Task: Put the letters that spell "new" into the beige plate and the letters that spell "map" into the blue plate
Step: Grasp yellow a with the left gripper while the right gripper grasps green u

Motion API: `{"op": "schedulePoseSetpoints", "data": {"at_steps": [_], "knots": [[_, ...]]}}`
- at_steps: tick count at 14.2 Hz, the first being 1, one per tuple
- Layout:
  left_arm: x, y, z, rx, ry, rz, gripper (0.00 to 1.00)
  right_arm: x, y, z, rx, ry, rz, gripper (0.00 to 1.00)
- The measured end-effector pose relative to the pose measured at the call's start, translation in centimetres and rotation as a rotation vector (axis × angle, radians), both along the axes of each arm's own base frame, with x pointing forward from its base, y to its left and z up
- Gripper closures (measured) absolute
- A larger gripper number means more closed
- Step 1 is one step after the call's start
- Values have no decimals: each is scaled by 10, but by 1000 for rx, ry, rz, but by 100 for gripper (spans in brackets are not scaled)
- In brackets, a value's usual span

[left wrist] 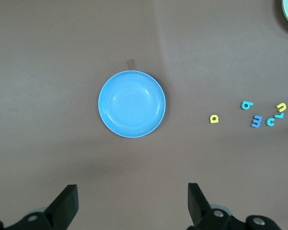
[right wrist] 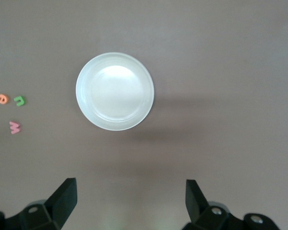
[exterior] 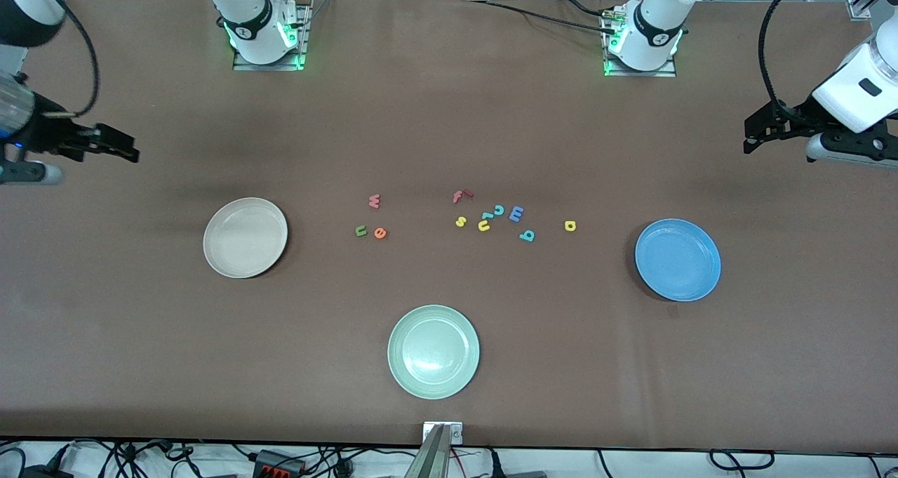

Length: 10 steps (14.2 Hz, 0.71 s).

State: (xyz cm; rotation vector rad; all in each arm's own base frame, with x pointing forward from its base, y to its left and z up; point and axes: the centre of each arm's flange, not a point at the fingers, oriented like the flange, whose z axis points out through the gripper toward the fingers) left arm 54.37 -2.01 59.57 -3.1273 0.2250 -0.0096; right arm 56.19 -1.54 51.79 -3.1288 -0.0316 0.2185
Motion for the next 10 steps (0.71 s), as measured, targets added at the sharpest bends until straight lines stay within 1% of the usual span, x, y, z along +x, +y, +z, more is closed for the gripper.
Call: {"op": "schedulePoseSetpoints", "data": {"at_steps": [2,3,5,7,9,10], "knots": [[-1,0,0,0,6,-1,0,10,33,-34,0,49,56,0],[-3,-1,-3,1,33,-2,0,15,52,-53,-1,68,86,0],[-5,-9,-16,-5,102,-13,0,25,93,-94,-4,93,153,0],[5,-25,-46,-22,165,-35,0,30,134,-129,-8,102,209,0],[22,-48,-96,-26,236,-66,0,32,170,-159,-5,95,257,0],[33,-62,-122,-27,249,-76,0,32,186,-172,-5,89,280,0]]}}
